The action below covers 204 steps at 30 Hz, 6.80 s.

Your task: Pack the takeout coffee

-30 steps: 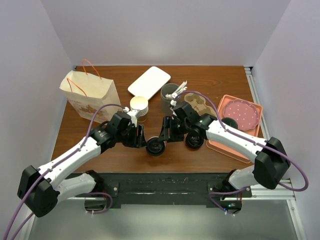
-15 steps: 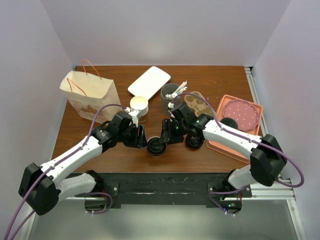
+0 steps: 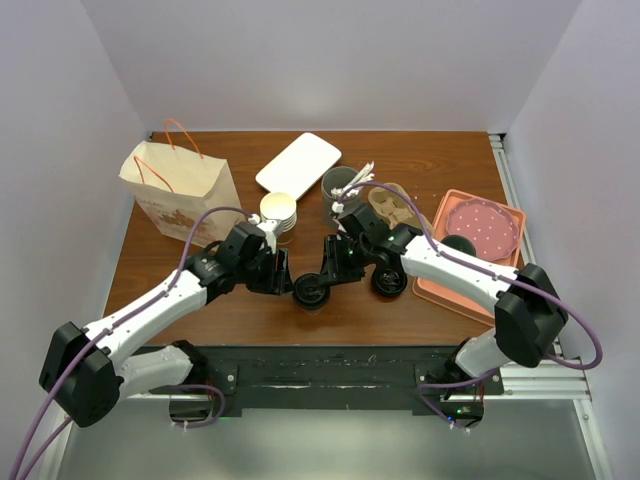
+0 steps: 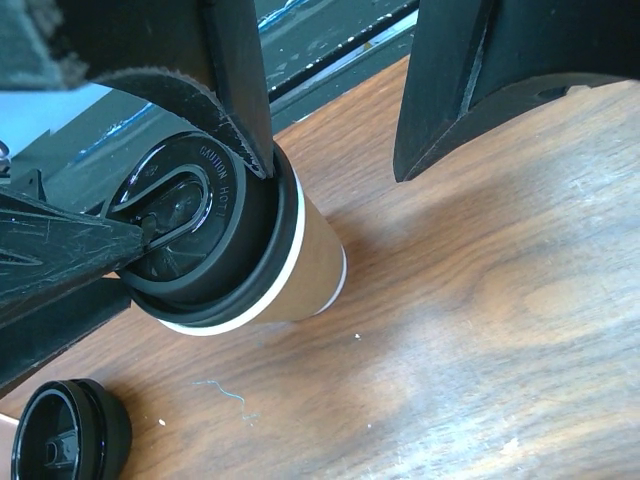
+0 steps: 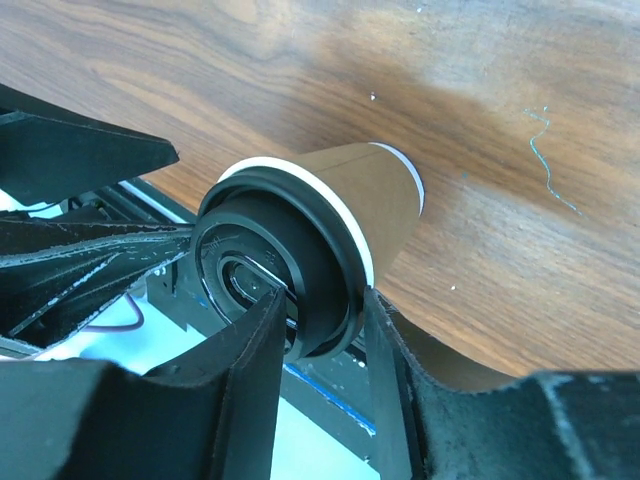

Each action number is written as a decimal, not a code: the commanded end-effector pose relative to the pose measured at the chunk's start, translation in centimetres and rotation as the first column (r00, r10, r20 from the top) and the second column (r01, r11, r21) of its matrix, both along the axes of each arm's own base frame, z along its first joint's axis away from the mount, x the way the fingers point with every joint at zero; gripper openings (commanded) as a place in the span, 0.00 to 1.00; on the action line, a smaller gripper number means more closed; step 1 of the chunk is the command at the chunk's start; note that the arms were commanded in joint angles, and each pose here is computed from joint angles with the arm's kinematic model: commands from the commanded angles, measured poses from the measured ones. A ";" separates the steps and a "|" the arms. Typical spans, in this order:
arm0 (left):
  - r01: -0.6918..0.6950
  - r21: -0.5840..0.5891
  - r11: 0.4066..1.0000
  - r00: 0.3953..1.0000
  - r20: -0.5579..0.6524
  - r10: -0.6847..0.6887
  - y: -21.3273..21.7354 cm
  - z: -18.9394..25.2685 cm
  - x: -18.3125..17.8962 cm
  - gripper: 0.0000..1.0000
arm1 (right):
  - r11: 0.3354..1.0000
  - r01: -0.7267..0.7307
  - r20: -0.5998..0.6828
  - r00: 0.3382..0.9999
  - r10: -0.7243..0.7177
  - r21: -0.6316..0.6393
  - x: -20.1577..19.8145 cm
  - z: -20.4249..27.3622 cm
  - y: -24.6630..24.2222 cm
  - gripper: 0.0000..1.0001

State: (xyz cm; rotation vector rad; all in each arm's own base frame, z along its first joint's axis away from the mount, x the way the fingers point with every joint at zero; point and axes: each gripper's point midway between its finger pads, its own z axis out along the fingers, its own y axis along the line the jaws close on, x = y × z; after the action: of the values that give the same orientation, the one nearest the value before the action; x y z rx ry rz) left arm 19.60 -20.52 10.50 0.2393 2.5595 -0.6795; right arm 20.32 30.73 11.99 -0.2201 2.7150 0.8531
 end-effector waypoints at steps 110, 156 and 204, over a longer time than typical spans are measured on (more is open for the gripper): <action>0.010 0.020 1.000 0.992 -0.122 -0.008 -0.7 -3.0 -0.4 0.53 | 0.991 0.047 0.040 0.998 -0.053 0.126 -1.5 -1.2 -0.9 0.61; -0.028 -0.035 0.999 0.994 0.107 0.031 -1.0 7.3 3.0 0.69 | 0.988 0.053 0.031 0.998 -0.058 0.146 -0.2 0.3 0.7 0.38; -0.120 0.019 0.993 0.961 0.254 0.111 1.3 11.0 4.8 0.69 | 0.793 0.606 0.117 0.794 -0.596 -0.071 -6.6 -1.3 -17.7 0.40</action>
State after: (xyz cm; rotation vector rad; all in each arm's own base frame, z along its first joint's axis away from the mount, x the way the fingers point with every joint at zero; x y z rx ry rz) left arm 23.66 -19.53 18.99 0.1716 2.3961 -0.5375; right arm 12.99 14.12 11.12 0.4705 2.5430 0.5492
